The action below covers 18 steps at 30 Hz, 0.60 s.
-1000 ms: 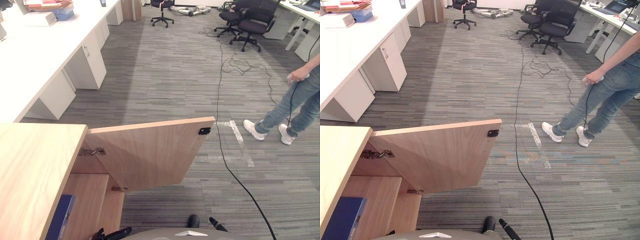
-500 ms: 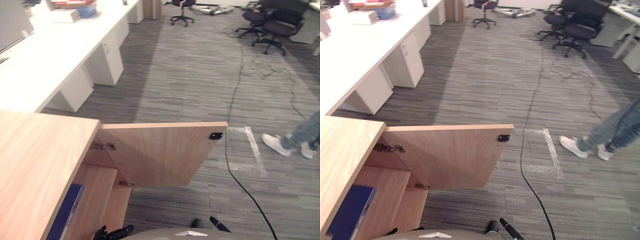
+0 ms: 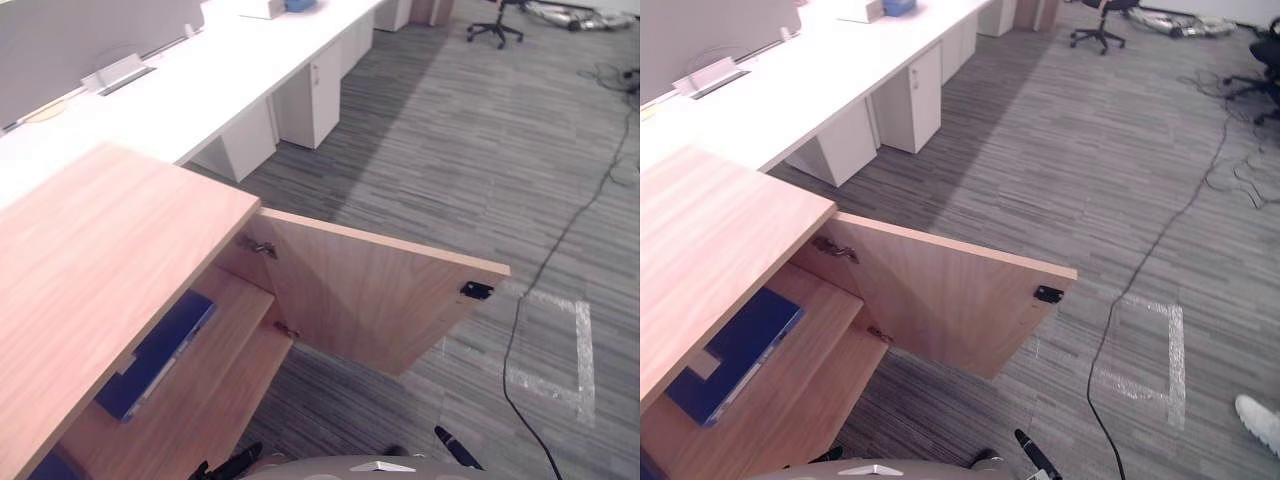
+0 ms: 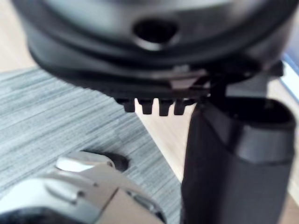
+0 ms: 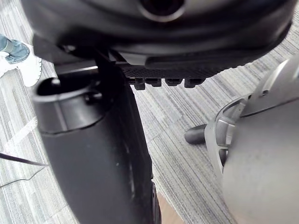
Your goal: Walk over to the cabinet, pick up the folder, carry it to the office cabinet, place the folder inside the office cabinet, then close the office cabinet door
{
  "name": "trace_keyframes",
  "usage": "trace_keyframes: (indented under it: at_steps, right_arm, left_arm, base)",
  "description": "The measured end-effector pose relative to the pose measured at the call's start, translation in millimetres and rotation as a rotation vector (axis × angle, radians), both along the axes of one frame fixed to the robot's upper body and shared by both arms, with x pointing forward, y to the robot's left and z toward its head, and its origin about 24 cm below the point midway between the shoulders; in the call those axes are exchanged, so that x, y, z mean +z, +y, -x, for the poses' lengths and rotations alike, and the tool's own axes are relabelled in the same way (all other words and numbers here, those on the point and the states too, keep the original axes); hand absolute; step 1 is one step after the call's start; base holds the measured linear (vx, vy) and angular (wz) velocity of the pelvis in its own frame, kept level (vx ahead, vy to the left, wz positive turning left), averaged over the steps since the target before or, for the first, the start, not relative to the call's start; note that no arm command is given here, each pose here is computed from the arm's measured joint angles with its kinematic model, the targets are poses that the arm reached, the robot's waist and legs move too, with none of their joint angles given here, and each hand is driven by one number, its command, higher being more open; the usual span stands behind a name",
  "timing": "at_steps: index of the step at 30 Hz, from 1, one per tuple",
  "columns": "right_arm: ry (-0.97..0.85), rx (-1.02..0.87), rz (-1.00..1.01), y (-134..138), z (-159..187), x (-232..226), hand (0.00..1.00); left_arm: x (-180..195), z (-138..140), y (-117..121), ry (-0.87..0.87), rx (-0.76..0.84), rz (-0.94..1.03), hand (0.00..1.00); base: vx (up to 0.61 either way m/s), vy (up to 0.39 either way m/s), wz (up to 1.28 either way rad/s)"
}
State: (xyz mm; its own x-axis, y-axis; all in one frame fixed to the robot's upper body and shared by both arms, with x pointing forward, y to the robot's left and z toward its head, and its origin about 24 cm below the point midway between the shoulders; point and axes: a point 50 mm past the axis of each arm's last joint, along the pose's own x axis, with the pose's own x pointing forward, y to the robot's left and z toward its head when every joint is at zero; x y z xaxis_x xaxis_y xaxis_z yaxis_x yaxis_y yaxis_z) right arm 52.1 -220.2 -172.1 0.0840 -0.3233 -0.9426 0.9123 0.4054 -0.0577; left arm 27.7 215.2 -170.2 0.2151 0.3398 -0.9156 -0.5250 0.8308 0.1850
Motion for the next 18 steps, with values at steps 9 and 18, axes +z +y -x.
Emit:
trace_keyframes:
  at_steps: [9,18]
  right_arm:
    - [-0.007,-0.003,-0.019,9.0,1.5,-1.5,1.00]
    - [-0.020,0.050,-0.010,8.9,-3.9,-0.4,1.00]
  left_arm:
    - [0.0,9.9,2.4,0.026,-0.009,-0.008,1.00]
    - [2.2,1.1,8.6,0.007,-0.075,-0.028,1.00]
  base:
    - [-0.01,0.072,-0.02]
    - [-0.01,0.051,-0.19]
